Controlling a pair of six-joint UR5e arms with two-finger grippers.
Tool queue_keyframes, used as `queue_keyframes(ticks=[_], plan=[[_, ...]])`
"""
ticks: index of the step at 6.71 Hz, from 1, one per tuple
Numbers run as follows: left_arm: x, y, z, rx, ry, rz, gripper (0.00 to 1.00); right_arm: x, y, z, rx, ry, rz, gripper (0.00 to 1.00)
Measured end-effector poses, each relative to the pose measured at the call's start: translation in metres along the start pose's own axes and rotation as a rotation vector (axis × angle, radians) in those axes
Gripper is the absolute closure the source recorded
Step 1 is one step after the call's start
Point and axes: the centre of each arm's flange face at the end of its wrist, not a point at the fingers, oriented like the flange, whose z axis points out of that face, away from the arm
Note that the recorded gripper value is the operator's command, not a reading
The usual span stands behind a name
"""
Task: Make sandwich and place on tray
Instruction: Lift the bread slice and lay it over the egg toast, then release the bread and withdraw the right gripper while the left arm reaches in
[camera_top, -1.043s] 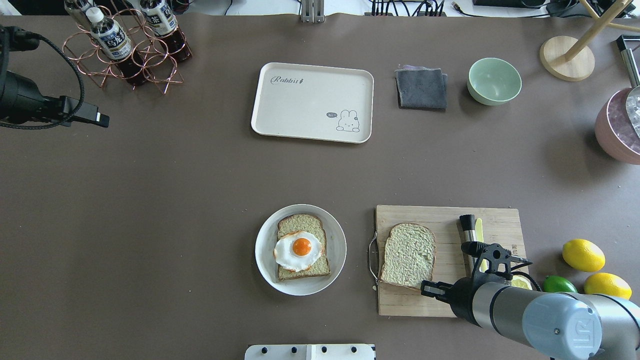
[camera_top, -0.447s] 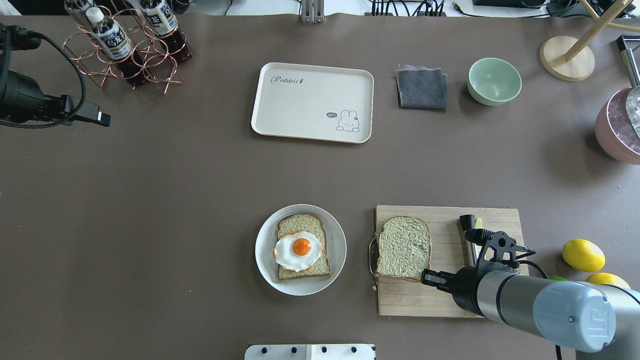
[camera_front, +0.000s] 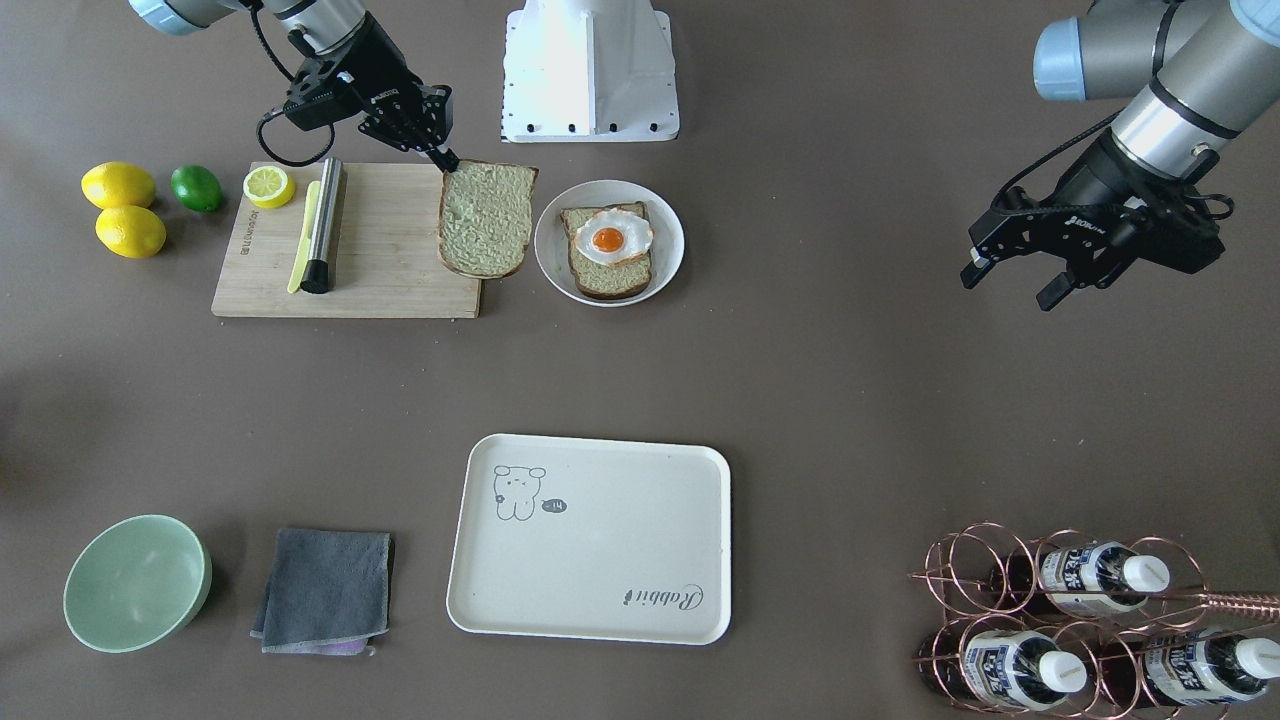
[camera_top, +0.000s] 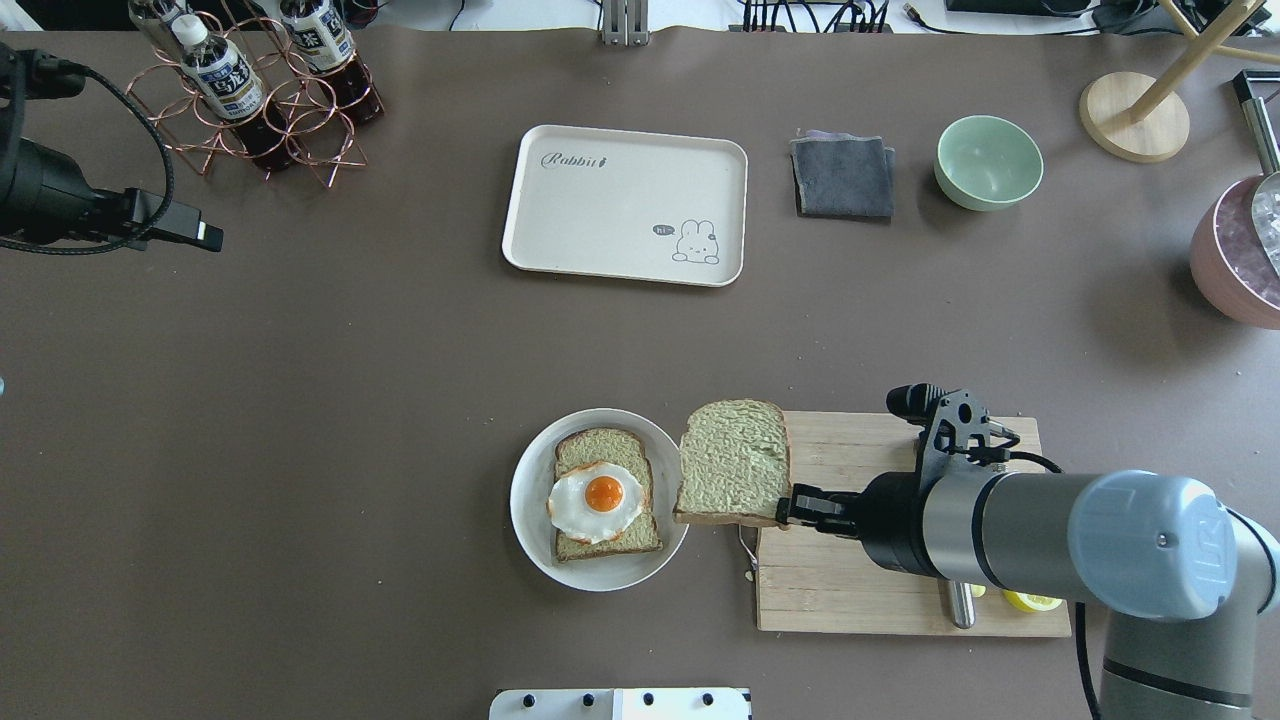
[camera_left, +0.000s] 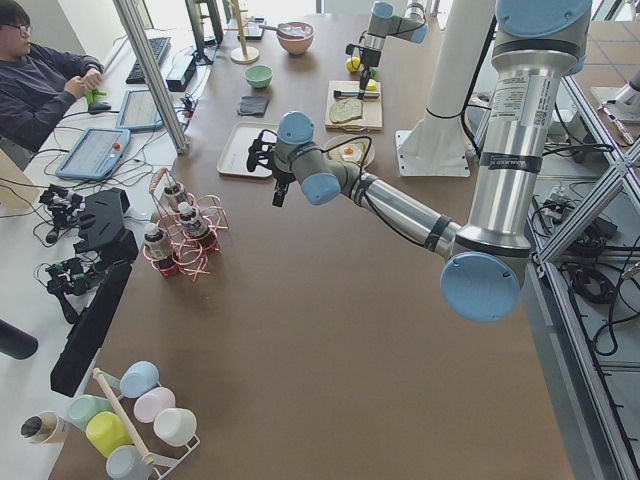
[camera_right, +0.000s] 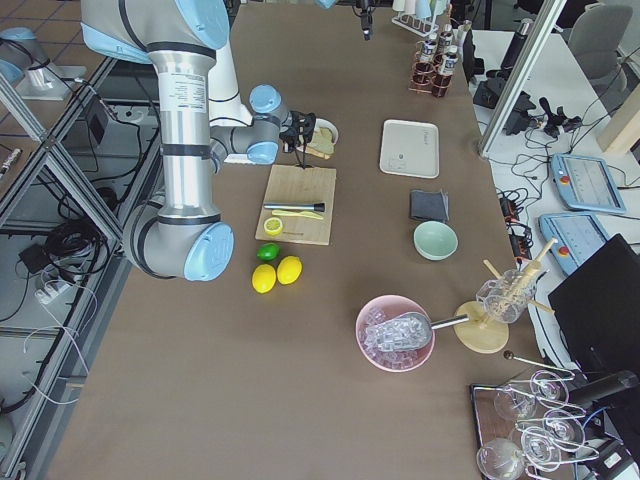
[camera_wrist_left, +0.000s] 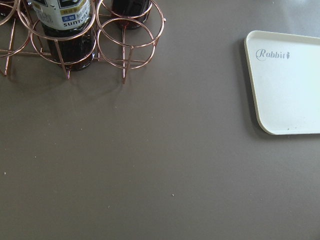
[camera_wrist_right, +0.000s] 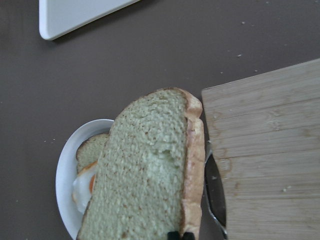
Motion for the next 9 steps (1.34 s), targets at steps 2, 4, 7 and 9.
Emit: queue_keyframes(ticks=[2, 4, 7, 9], plan=[[-0.001, 0.0, 0.001, -0.002, -0.002, -0.003, 0.02, -0.049, -0.003, 0.035, -0.014, -0.056, -0.07, 1.0], [-0.001, 0.0, 0.001, -0.004, -0.001, -0.004, 0.02, -0.061, 0.001, 0.059, -0.014, -0.053, -0.154, 1.0], [0.0, 0.0, 0.001, -0.004, 0.001, -0.005, 0.02, -0.063, 0.017, 0.089, 0.002, -0.029, -0.183, 1.0], [0.0, 0.0, 0.001, -0.004, 0.001, -0.005, 0.02, -0.059, 0.026, 0.099, 0.006, -0.012, -0.189, 1.0]])
